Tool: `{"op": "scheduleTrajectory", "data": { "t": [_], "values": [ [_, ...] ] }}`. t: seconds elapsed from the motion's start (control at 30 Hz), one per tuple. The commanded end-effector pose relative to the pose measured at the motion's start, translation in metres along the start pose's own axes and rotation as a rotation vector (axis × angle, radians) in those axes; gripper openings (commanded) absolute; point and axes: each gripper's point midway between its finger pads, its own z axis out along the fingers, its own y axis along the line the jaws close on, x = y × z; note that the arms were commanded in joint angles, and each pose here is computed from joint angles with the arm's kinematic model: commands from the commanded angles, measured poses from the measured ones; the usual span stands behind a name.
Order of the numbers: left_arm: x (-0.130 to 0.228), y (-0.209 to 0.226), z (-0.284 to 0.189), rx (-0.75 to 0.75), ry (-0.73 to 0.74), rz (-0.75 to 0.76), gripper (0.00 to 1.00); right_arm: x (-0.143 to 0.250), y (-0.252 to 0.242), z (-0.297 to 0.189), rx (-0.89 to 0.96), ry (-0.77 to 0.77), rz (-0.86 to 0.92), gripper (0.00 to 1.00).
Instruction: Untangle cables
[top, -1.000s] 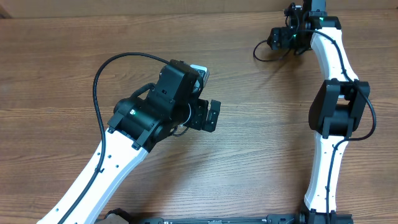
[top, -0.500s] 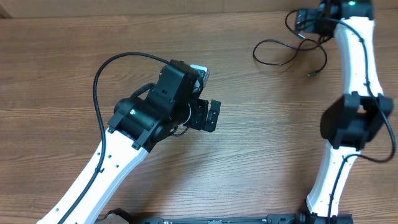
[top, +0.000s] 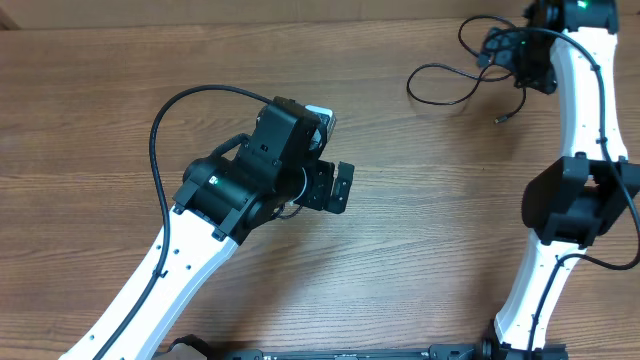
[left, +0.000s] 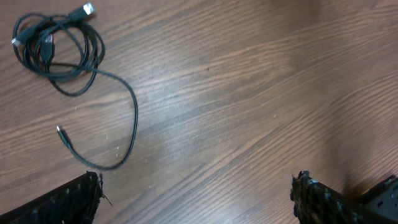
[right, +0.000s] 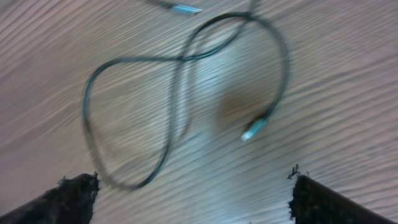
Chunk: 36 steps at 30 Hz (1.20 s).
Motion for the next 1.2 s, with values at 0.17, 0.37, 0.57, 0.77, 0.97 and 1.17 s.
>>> {"op": "scheduleTrajectory", "data": {
  "t": [0.17, 0.37, 0.57, 0.77, 0.97, 1.17],
  "values": [
    [0.000, 0.000, 0.001, 0.007, 0.008, -0.003, 0.99, 0.001, -0.077, 0.042, 0.052, 0.060, 0.285, 0.72],
    [-0.002, -0.001, 0.001, 0.010, -0.002, -0.002, 0.99, 0.017, -0.090, 0.076, 0.057, 0.094, 0.303, 0.69],
    [-0.002, -0.001, 0.001, 0.010, -0.001, -0.002, 1.00, 0.021, -0.072, 0.104, 0.002, 0.068, 0.275, 0.49],
    [-0.001, -0.001, 0.001, 0.009, 0.001, -0.003, 1.00, 0.026, -0.071, 0.118, 0.012, 0.053, 0.358, 0.34],
    [-0.001, -0.001, 0.001, 0.009, 0.001, -0.003, 1.00, 0.033, -0.077, 0.124, 0.038, 0.061, 0.402, 0.13],
    [-0.001, -0.001, 0.001, 0.009, 0.000, -0.003, 1.00, 0.032, -0.084, 0.126, 0.076, 0.039, 0.454, 0.06]
  ]
}}
